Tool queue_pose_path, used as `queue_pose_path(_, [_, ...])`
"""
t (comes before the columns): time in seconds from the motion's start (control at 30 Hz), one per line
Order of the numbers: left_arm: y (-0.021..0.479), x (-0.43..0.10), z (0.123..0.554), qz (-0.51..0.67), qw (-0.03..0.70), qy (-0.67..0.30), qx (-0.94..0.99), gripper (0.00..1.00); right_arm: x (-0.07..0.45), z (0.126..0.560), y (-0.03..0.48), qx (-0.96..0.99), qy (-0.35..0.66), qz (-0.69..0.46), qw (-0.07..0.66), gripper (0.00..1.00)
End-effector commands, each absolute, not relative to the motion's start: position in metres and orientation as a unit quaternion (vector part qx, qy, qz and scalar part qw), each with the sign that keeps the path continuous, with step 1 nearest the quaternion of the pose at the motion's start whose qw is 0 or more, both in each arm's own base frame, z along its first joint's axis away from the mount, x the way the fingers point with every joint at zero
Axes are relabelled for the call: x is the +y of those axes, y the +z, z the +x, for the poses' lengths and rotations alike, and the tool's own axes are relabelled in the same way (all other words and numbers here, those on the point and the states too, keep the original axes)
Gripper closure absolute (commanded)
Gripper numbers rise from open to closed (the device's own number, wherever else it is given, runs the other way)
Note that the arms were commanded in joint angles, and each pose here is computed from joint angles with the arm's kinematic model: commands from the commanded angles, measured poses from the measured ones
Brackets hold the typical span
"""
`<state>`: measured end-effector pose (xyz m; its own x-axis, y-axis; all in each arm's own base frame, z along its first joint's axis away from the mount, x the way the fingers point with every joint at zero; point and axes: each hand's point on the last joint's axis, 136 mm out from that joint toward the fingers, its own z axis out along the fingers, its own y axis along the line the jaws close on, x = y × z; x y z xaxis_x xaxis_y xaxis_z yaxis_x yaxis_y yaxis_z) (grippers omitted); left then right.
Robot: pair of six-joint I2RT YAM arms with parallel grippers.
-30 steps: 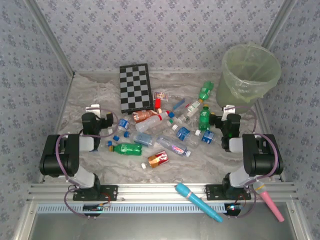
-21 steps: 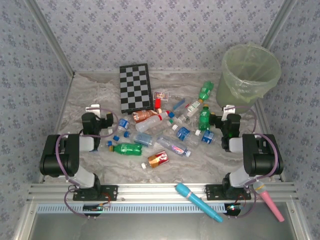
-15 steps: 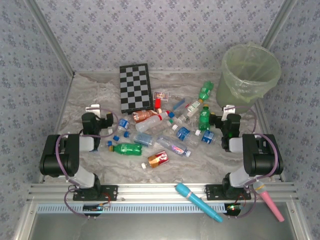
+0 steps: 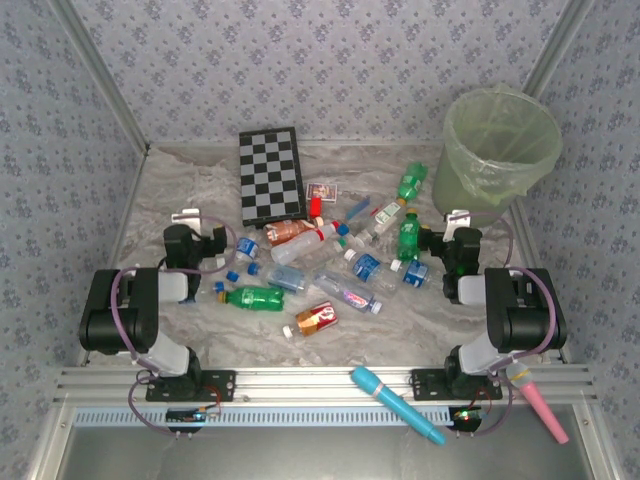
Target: Put the plastic bottles in the bin
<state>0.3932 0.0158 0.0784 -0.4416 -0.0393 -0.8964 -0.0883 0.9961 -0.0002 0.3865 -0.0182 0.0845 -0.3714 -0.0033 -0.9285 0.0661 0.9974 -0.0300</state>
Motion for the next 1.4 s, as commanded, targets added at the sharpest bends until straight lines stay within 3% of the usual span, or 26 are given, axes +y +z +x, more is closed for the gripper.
queue_pose_path(0.0, [0.106, 0.027, 0.4, -0.061, 0.527, 0.043, 0.847, 0.0, -0.021, 0.379, 0.103, 0.806, -0.046, 0.023, 0.589, 0.01])
queue_pose_path(0.23, [0.16, 0.048, 0.384, -0.137, 0.517, 0.071, 0.842, 0.0, -0.036, 0.353, 0.146, 0.801, -0.053, 0.09, 0.59, 0.01])
queue_pose_path(0.43, [0.197, 0.052, 0.363, -0.245, 0.44, 0.038, 0.863, 0.0, -0.046, 0.314, 0.181, 0.827, 0.029, 0.254, 0.502, 0.0])
queue_pose_path(0.57, [0.199, 0.036, 0.362, -0.251, 0.397, -0.01, 0.883, 0.0, -0.023, 0.301, 0.201, 0.846, 0.102, 0.227, 0.471, 0.0])
queue_pose_path(0.73, [0.21, -0.013, 0.366, -0.209, 0.408, -0.121, 0.88, 0.0, 0.01, 0.298, 0.217, 0.875, 0.132, 0.147, 0.443, 0.01])
queue_pose_path(1.03, [0.213, -0.11, 0.337, -0.051, 0.394, -0.129, 0.908, 0.0, 0.112, 0.282, 0.189, 0.93, 0.032, -0.113, 0.347, 0.01])
queue_pose_path(1.27, [0.208, -0.117, 0.313, -0.047, 0.389, -0.14, 0.909, 0.0, 0.194, 0.246, 0.16, 0.913, 0.008, -0.319, 0.253, 0.0])
queue_pose_path(1.37, [0.204, -0.113, 0.302, -0.054, 0.385, -0.142, 0.91, 0.0, 0.224, 0.232, 0.144, 0.898, 0.006, -0.383, 0.215, 0.08])
